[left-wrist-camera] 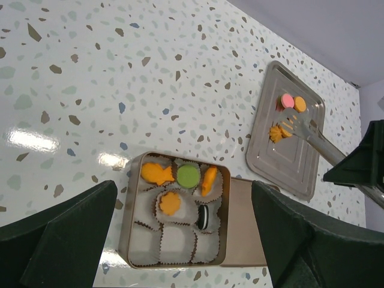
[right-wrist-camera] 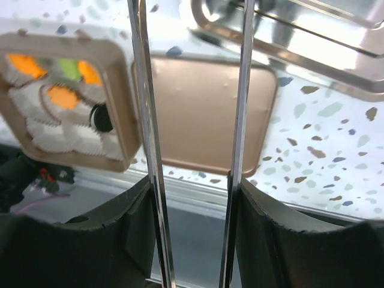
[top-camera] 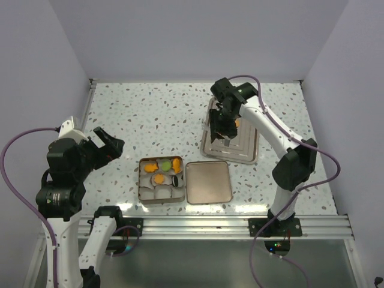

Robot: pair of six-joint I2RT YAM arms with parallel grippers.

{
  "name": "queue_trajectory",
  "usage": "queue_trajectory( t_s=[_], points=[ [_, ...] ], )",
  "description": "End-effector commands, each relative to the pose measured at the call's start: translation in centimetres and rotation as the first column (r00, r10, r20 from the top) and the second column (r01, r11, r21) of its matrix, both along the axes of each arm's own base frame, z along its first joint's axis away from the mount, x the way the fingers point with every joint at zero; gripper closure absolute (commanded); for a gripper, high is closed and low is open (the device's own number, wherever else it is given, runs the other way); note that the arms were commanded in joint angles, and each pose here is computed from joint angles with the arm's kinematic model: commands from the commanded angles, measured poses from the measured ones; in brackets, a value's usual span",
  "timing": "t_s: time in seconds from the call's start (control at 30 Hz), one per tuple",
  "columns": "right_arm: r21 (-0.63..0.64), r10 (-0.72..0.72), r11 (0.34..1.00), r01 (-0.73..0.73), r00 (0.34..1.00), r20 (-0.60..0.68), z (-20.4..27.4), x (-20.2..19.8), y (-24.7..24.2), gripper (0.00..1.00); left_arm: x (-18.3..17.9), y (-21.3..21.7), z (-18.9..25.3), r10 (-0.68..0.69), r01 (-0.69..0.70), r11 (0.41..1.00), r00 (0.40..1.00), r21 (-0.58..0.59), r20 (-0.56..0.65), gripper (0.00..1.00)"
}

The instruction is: Pack the cookies

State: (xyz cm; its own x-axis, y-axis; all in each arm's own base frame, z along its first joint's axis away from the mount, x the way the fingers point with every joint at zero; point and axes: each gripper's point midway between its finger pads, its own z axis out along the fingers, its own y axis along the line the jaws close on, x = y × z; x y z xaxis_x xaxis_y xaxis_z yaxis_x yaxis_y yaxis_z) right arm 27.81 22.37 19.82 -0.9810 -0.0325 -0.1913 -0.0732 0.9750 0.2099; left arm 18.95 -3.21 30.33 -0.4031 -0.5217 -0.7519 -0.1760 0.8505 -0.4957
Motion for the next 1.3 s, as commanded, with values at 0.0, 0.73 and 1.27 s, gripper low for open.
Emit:
queue_trajectory(
  t_s=[0.0, 0.73, 1.27],
  points=[
    [-0.139, -0.006, 0.99, -0.007, 0.996, -0.094, -1.4, -0.8, -3.4, 0.5, 0.0, 0.1, 0.8, -0.011, 0.011, 1.0, 1.0, 0.026, 0.019, 0.0],
    [-0.205, -0.058, 0.979, 0.012, 0.974, -0.22, -8.2, 1.6, -5.4, 0.5, 0.7, 0.6, 0.7, 0.002, -0.002, 0.998, 1.0, 0.061, -0.008, 0.0],
    [-0.164, -0.042, 0.986, -0.005, 0.959, -0.281, -8.4, 0.1, -5.5, 0.57, 3.1, 0.2, 0.7, -0.002, 0.002, 1.0, 1.0, 0.025, 0.009, 0.0]
  ],
)
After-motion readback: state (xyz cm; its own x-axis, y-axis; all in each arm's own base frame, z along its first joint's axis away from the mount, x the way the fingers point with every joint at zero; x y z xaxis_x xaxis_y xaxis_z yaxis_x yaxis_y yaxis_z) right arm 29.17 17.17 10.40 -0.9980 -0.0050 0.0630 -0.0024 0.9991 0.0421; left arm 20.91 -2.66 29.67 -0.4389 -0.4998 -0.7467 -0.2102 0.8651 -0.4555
